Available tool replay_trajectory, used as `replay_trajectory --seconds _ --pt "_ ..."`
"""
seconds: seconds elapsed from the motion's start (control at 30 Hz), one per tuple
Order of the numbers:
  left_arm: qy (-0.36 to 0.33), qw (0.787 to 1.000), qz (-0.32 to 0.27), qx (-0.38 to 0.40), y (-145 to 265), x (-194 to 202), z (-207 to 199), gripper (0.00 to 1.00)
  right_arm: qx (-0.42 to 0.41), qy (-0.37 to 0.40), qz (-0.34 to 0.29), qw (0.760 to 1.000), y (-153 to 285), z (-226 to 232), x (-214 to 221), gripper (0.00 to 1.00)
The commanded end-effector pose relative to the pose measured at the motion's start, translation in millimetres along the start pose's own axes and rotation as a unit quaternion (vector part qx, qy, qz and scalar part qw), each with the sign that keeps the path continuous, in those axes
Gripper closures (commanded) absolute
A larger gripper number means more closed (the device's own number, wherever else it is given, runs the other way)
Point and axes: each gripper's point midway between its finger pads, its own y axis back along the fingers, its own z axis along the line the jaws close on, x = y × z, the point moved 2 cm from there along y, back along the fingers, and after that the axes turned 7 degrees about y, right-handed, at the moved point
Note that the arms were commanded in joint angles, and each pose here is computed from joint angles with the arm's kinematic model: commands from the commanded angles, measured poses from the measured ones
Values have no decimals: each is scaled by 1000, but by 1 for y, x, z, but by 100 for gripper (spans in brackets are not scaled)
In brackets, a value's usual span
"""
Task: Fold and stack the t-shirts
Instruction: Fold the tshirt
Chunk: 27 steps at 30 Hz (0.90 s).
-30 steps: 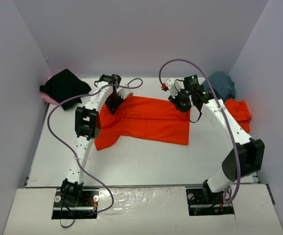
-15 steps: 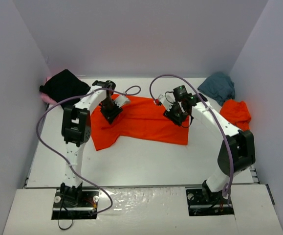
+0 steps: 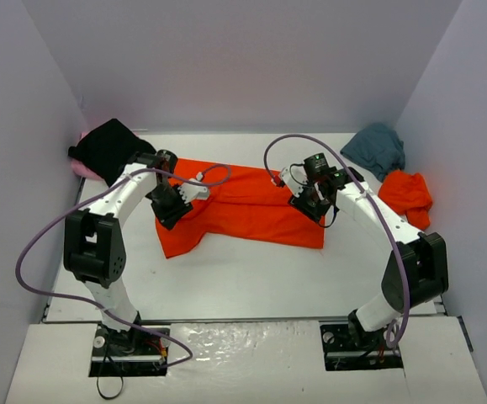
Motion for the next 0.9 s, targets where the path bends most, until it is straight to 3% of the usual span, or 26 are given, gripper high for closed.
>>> replay_trajectory --seconds 0.0,0.13,0.47,0.87 --pt "-28 999 7 17 5 18 -20 66 12 -30 -14 999 2 -5 -5 62" --pt "-25 999 15 21 -10 36 -32 61 25 -45 -19 998 1 -8 -7 62" --pt "-25 999 15 20 -40 60 -56 60 58 -89 -35 994 7 -19 -10 62" --pt "-27 998 -12 -64 -58 42 -31 57 60 -99 -36 993 8 -18 -9 61"
